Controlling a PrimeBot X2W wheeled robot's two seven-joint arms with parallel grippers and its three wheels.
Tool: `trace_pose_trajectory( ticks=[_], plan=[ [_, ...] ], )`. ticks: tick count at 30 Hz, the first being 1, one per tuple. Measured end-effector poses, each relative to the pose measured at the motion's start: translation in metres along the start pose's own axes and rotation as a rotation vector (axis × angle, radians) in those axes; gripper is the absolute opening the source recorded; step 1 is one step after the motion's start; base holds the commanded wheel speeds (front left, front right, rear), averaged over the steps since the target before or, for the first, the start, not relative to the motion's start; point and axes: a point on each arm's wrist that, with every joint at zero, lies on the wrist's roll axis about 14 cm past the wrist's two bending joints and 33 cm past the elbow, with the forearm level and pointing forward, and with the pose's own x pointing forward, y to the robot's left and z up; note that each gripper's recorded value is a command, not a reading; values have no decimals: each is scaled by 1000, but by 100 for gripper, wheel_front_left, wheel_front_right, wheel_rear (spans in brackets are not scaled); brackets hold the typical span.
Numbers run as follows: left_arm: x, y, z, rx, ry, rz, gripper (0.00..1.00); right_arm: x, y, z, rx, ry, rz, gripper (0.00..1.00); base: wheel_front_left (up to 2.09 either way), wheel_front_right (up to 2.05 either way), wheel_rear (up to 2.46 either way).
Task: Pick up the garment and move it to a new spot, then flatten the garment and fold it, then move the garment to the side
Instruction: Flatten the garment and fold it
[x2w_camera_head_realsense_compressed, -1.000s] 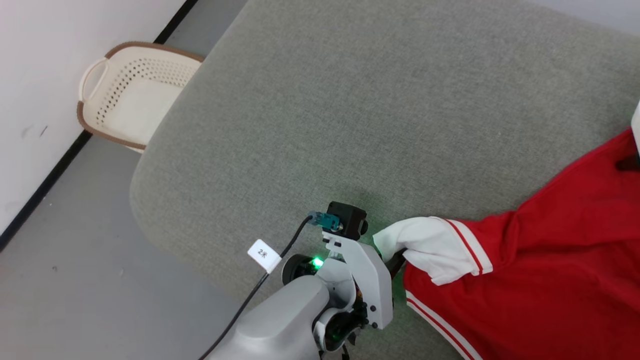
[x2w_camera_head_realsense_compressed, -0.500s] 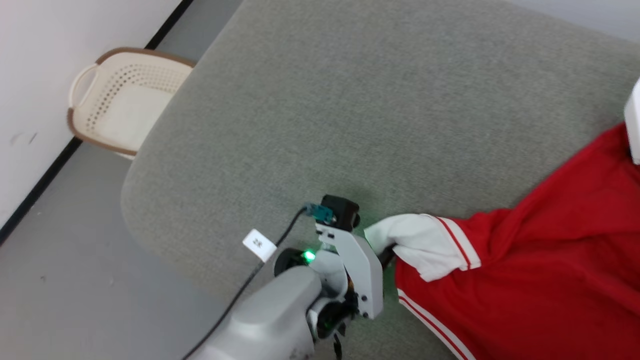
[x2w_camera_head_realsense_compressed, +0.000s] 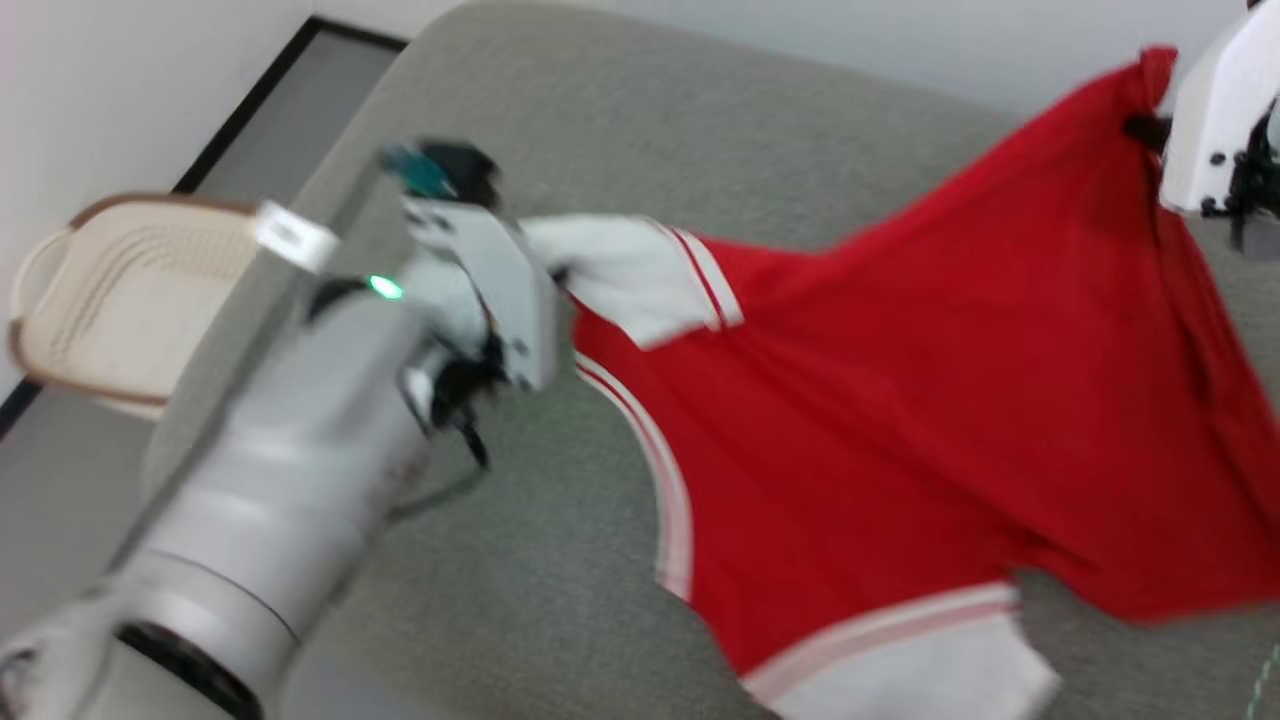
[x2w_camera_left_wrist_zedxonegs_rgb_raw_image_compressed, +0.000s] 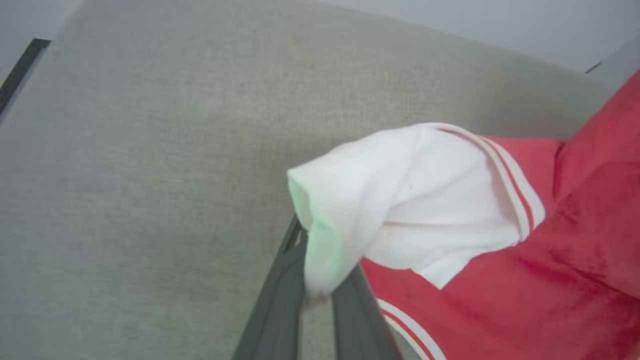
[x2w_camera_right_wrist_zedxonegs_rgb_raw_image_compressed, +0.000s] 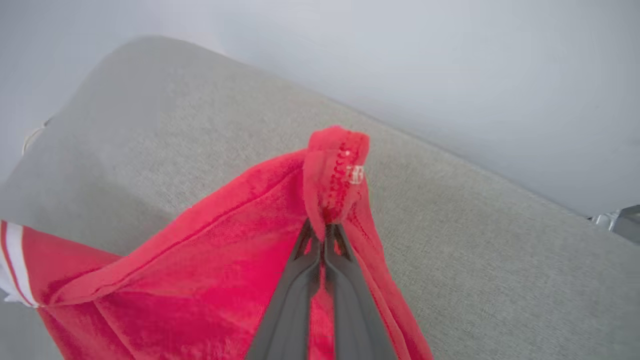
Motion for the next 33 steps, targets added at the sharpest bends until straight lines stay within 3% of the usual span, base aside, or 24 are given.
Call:
trace_pose_trajectory(
  ticks=[9, 16, 26, 33],
  plan=[
    [-22, -1, 113, 97, -134, 16, 0, -77, -19, 69, 54, -385, -66, 0, 0, 0, 0],
    [-39, -15, 182, 170, -238, 32, 0, -139, -40, 94, 61, -571, -124, 0, 0, 0, 0],
    [-56, -48, 242, 193, -335, -2, 0, -201, -69, 98, 82, -667, -194, 0, 0, 0, 0],
    [-40, -61, 247, 193, -323, -24, 0, -200, -84, 93, 132, -660, -198, 0, 0, 0, 0]
  ],
)
